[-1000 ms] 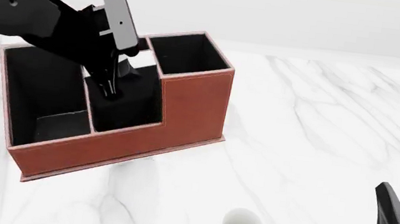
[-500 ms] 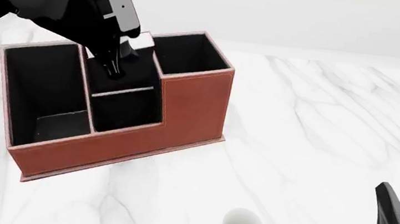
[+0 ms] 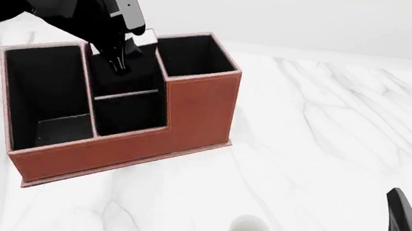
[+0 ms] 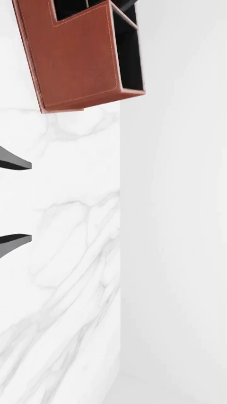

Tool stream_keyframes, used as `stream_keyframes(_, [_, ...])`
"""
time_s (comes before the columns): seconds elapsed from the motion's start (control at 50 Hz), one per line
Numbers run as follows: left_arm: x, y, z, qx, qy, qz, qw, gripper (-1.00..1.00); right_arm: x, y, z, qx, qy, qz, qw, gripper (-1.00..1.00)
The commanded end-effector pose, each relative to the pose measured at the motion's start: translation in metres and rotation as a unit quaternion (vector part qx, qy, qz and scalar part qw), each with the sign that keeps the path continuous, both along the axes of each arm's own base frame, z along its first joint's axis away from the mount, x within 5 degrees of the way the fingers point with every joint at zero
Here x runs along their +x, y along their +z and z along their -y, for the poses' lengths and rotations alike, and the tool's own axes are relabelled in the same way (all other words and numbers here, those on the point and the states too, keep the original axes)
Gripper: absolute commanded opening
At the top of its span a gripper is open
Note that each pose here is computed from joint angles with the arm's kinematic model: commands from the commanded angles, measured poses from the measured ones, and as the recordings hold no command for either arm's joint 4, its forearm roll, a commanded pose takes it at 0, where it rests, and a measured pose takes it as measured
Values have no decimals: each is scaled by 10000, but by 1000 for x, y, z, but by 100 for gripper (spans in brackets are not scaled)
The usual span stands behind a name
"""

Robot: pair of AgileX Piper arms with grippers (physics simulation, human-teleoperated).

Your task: Pick up the book and place it in the front compartment of the caddy.

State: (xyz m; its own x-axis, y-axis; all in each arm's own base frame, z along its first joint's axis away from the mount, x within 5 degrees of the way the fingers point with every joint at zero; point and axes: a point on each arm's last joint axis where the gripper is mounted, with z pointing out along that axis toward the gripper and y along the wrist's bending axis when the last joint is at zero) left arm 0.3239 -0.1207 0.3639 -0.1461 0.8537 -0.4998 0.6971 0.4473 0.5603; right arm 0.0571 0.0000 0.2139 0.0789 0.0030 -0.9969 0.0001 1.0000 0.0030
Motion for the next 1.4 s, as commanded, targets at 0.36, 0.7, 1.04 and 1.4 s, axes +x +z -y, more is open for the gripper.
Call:
stream_keyframes(0.36, [-1, 2, -11, 11, 112, 188, 9998, -100, 0, 0, 0, -3, 0, 8, 10000, 100])
stream_keyframes(0.7, [9, -7, -14, 28, 157, 319, 9994, -100, 0, 0, 0, -3, 0, 9, 10000, 100])
stream_keyframes(1.04, [14, -9, -20, 134, 141, 490, 9986, -100, 0, 0, 0, -3, 0, 8, 10000, 100])
stream_keyframes(1.4, [20, -30, -17, 145, 125, 468, 9987, -100, 0, 0, 0, -4, 1, 8, 10000, 100])
